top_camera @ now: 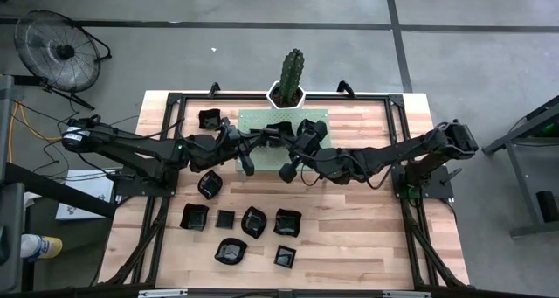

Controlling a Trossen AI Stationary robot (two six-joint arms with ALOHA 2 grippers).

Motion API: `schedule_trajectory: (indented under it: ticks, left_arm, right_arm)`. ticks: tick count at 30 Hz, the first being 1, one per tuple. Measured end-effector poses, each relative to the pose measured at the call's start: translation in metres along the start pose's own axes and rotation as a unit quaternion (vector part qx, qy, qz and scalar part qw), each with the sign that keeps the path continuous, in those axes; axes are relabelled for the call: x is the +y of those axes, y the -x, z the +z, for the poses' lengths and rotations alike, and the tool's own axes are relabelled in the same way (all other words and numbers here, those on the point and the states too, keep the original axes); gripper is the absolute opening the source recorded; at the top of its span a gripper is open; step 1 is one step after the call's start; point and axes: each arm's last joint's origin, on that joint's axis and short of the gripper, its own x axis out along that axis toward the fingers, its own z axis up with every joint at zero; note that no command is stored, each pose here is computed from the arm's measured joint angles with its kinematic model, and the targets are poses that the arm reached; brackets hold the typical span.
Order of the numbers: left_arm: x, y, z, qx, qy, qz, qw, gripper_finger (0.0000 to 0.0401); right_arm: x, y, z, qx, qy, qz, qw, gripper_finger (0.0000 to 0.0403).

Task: Pick & Place Mini shaped plates
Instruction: Stack the square plate on top of the square plate on the shelf

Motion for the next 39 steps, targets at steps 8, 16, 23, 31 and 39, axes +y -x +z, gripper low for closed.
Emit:
schedule_trajectory:
  ticks: [8,16,23,31,39]
  left_arm:
    - [0.000,0.000,0.000,0.000,0.000,-0.003,1.000,0.0000]
    - [0.004,0.008,0.007,-0.007,0.005,-0.002,1.000,0.0000]
    - [0.021,0.031,0.017,0.014,0.025,0.014,1.000,0.0000]
    - [0.057,0.043,0.008,0.152,0.160,-0.017,0.975,0.0000]
    - [0.084,0.034,0.008,0.224,0.240,-0.083,0.941,0.0000]
  right_arm:
    - [0.000,0.000,0.000,0.001,-0.021,0.006,1.000,0.0095]
    - [0.000,0.002,0.001,0.003,-0.038,0.017,0.999,0.0173]
    - [-0.015,0.017,0.019,-0.008,-0.052,-0.003,0.999,0.0188]
    - [-0.037,0.041,0.042,-0.017,-0.067,-0.010,0.998,0.0189]
    - [-0.049,0.052,0.049,-0.010,-0.075,-0.010,0.997,0.0189]
